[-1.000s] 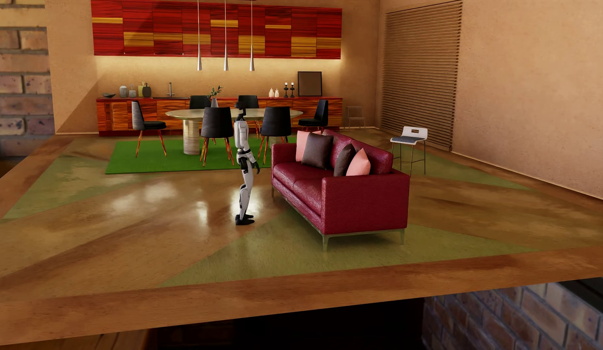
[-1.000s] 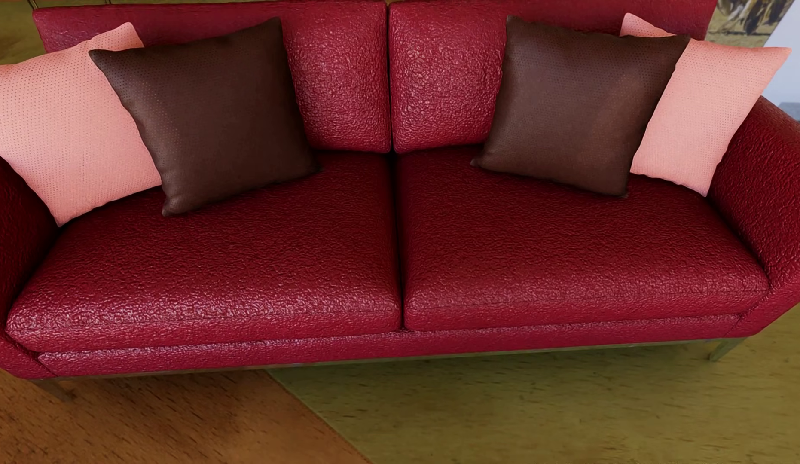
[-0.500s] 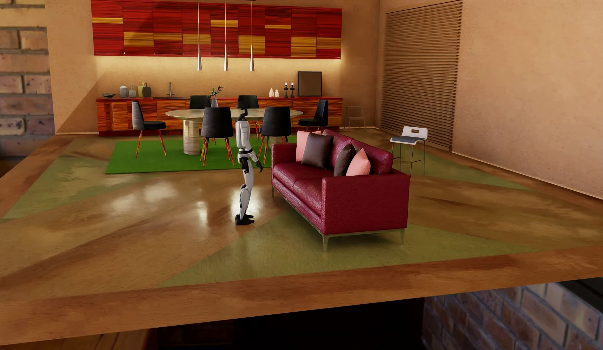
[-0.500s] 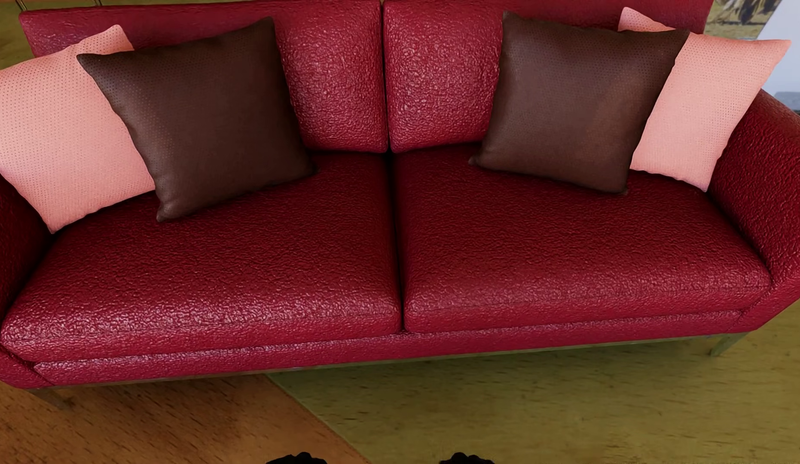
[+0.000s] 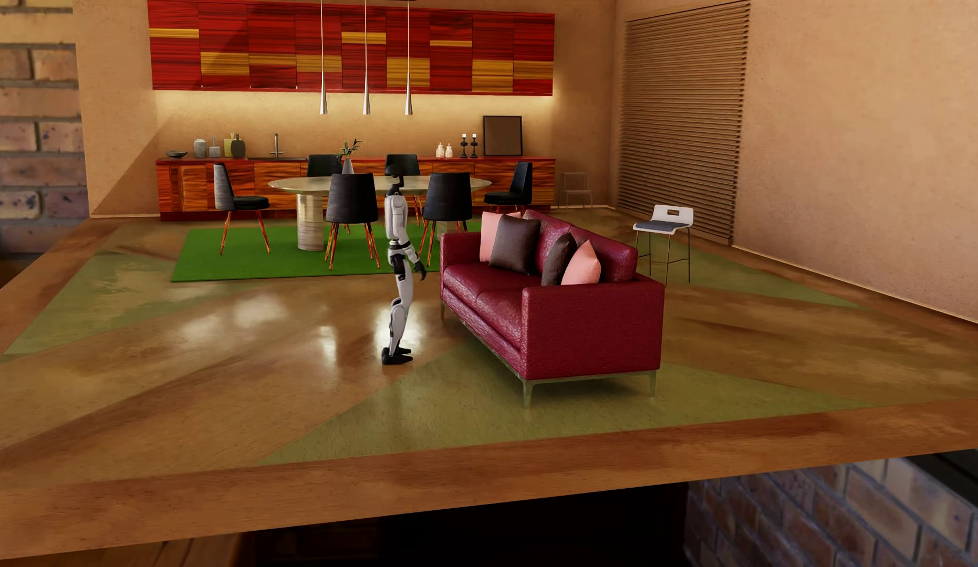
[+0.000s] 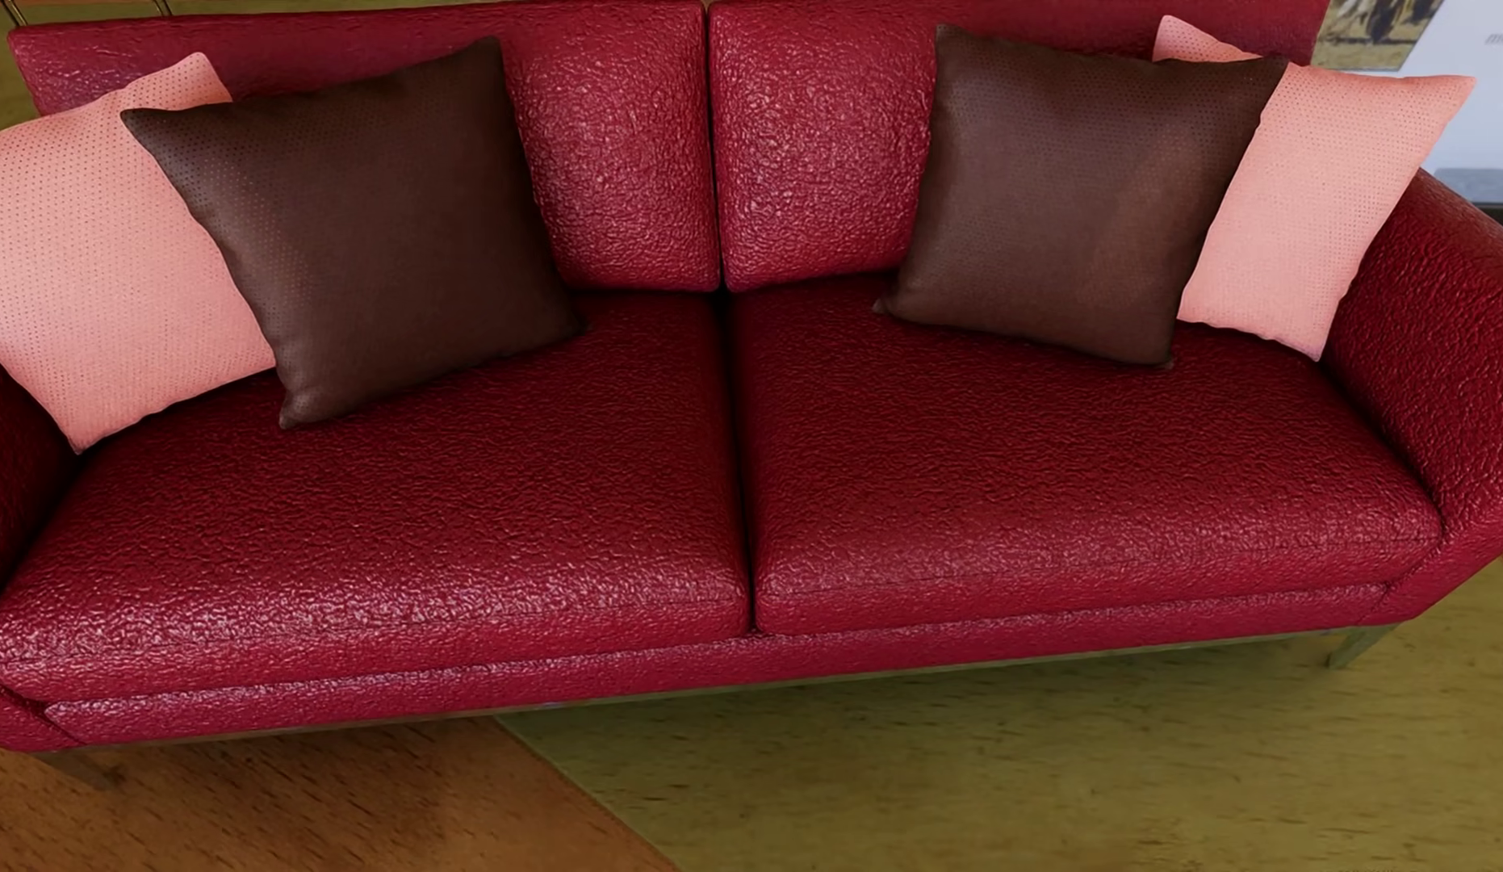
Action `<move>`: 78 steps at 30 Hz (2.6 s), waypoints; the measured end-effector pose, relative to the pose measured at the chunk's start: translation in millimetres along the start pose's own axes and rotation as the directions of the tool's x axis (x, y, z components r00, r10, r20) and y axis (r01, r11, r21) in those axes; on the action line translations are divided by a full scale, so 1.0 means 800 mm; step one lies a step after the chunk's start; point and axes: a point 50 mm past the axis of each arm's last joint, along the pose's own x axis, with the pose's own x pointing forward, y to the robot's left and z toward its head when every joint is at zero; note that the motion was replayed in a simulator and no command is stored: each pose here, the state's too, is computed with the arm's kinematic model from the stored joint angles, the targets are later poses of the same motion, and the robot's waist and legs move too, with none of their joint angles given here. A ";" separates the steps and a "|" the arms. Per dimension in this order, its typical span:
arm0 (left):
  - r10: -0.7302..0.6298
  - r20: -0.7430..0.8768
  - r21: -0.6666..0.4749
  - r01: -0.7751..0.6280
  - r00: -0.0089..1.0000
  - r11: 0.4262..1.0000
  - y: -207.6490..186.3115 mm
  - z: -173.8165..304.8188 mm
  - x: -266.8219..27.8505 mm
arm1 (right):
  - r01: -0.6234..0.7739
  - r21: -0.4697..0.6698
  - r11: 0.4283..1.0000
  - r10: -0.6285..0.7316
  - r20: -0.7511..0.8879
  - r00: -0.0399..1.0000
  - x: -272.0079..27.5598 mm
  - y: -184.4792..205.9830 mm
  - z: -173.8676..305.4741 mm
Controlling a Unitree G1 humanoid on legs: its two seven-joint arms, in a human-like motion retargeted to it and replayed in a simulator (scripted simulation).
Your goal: Go to the sofa
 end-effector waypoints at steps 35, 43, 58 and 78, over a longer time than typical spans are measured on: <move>0.005 0.019 0.006 -0.005 1.000 1.000 -0.005 -0.001 -0.002 | -0.033 -0.081 0.996 0.035 0.020 0.999 -0.003 0.009 -0.005; 0.010 0.015 -0.004 -0.010 1.000 1.000 -0.007 0.001 -0.003 | -0.015 -0.075 0.997 0.017 0.031 0.999 -0.001 0.002 -0.001; 0.006 0.022 0.024 -0.007 1.000 1.000 -0.005 0.004 -0.002 | -0.015 -0.095 0.995 0.019 0.037 0.999 -0.001 0.001 -0.001; 0.024 0.039 -0.013 -0.024 0.999 1.000 0.008 0.005 0.001 | -0.007 -0.056 0.998 0.010 0.042 0.999 -0.001 0.004 0.011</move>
